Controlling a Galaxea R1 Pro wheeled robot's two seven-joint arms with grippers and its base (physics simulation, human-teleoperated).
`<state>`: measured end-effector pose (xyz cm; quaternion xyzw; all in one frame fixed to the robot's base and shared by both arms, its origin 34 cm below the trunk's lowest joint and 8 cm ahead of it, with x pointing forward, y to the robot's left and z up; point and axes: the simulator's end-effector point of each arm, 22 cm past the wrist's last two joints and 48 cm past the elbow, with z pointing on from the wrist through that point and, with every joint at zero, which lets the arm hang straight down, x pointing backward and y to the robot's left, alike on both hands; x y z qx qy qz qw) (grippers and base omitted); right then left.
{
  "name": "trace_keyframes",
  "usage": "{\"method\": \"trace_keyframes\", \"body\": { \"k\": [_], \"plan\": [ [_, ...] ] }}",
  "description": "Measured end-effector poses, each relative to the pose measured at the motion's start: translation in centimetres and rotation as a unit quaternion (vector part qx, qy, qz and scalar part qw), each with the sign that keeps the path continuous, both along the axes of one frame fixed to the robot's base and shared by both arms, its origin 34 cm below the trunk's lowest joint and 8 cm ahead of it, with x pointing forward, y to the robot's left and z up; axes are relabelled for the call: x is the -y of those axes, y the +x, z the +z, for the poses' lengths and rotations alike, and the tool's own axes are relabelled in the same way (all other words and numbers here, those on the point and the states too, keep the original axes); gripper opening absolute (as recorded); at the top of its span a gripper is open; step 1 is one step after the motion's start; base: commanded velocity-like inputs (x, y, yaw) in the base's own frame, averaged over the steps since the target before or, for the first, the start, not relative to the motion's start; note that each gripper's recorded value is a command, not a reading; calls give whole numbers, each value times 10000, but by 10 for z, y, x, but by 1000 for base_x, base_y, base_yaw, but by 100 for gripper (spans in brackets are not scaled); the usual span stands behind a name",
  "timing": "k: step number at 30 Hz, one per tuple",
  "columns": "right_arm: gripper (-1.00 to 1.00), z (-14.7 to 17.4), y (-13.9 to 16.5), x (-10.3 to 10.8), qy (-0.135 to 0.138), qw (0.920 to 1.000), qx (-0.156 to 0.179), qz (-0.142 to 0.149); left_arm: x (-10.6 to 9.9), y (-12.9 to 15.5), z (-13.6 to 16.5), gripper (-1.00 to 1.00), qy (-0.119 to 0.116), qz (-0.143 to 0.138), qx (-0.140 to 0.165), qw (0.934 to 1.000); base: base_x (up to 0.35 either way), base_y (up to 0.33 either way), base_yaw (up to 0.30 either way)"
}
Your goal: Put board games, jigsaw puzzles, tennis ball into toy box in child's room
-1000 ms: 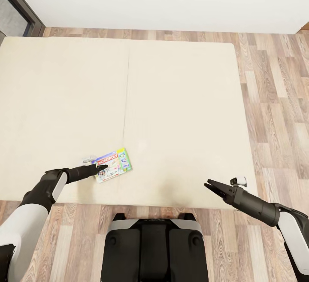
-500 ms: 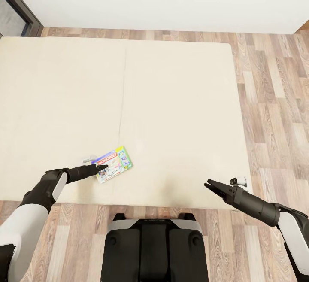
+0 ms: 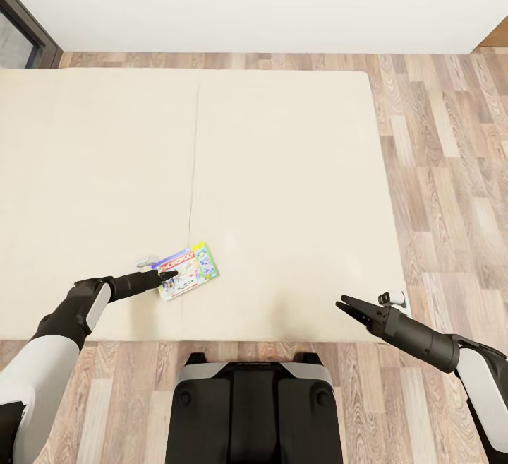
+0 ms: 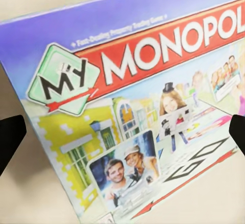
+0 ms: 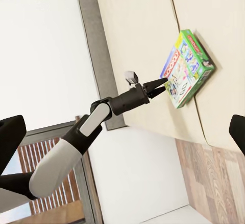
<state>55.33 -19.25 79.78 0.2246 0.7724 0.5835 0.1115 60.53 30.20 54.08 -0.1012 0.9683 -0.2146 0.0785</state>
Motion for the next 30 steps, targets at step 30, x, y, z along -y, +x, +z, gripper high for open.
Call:
{"method": "trace_keyframes", "body": {
  "k": [30],
  "plan": [
    [100,3,1,0,8,10000,31,2,0,3,3,100,3,-5,41,10000,0,0,-40]
  ]
}}
